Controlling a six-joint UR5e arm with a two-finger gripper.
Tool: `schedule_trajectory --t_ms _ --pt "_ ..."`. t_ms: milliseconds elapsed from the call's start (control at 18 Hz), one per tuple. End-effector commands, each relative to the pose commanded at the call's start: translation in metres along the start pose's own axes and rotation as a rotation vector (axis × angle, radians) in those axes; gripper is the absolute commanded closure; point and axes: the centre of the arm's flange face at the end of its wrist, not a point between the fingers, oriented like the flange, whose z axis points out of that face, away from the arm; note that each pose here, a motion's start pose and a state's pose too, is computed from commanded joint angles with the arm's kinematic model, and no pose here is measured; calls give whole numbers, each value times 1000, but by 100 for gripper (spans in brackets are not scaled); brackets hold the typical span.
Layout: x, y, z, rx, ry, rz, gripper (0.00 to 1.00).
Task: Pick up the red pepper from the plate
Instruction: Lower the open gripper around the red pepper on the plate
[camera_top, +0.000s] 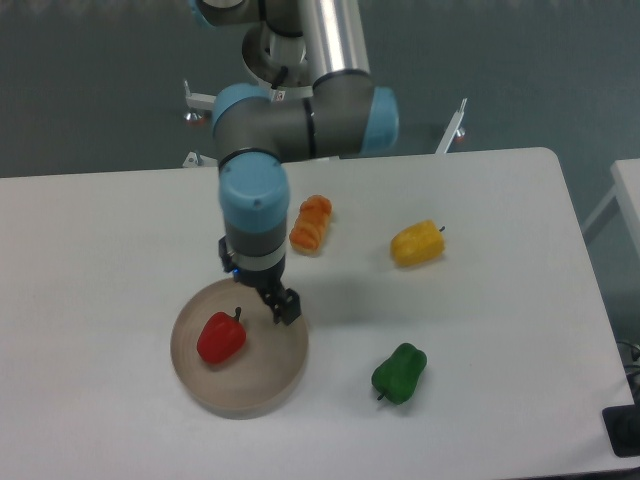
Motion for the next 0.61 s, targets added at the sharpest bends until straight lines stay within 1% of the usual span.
schedule_trajectory --t_ms 222,389,611 --pt "13 -16 17 -14 18 16 0" --pt "15 -25 32 -23 27 27 0" --pt "13 -32 50 -16 10 34 0"
